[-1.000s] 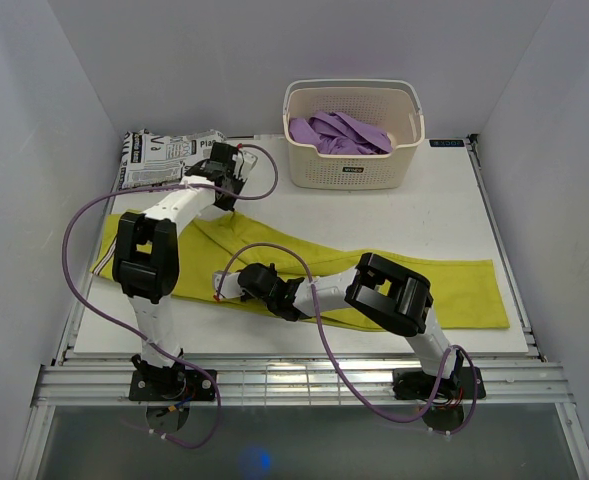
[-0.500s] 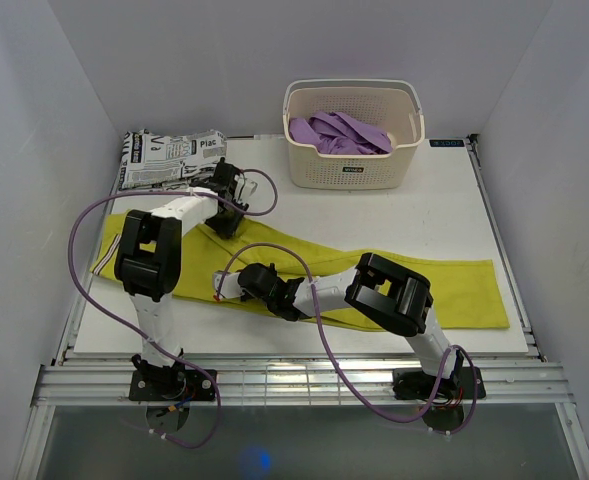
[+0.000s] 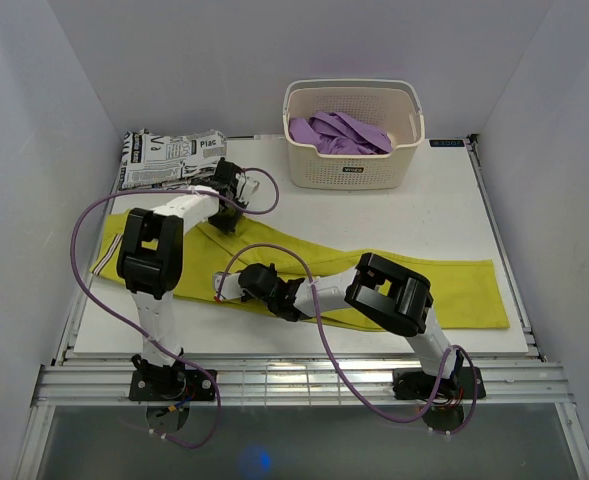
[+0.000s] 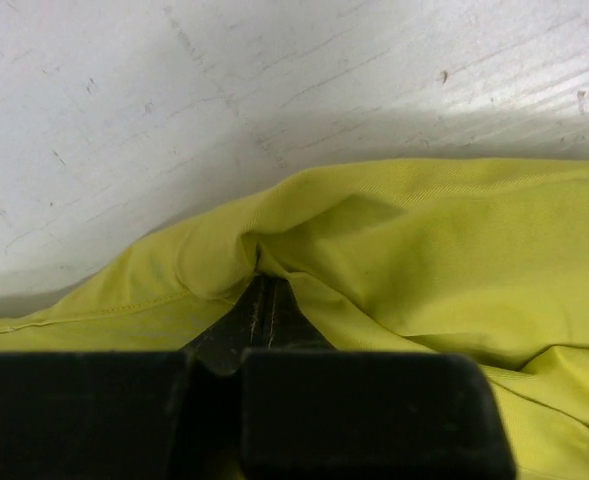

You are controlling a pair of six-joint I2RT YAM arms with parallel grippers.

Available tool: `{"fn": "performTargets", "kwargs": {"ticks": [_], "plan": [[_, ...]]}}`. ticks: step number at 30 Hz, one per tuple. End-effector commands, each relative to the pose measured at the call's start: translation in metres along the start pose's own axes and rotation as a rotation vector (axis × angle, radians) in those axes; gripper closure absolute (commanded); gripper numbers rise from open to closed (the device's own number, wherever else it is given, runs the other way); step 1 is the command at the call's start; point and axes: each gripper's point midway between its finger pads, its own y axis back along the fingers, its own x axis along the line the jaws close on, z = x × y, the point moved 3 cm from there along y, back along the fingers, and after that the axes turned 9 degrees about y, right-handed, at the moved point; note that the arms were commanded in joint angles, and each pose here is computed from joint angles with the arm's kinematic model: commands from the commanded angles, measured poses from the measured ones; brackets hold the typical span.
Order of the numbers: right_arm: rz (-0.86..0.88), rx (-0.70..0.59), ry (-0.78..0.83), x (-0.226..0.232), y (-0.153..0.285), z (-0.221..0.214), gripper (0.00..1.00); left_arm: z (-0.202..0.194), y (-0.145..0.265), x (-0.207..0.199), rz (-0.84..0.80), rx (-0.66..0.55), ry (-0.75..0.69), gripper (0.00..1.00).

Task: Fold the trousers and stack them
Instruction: Fold the trousers

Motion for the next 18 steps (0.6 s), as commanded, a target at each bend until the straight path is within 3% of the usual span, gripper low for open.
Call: {"fn": "performTargets", "kwargs": {"ticks": [1,12,17,18], "plan": [[0.439,0.144,0.096,0.121,0.012,-0.064,0.92,0.028,0.007,0.014,0.02,-0.075,0.011,1.0],[0.435,0.147,0.094,0.121,0.009,-0.064,0.92,0.077,0.041,0.028,0.043,-0.196,0.007,1.0],[0.415,0.145,0.087,0.114,0.006,-0.06,0.92,0.074,0.036,0.022,0.008,-0.159,0.004,1.0],[0.418,0.146,0.086,0.115,0.006,-0.06,0.92,0.07,0.035,0.019,-0.014,-0.143,0.011,0.96]]}}
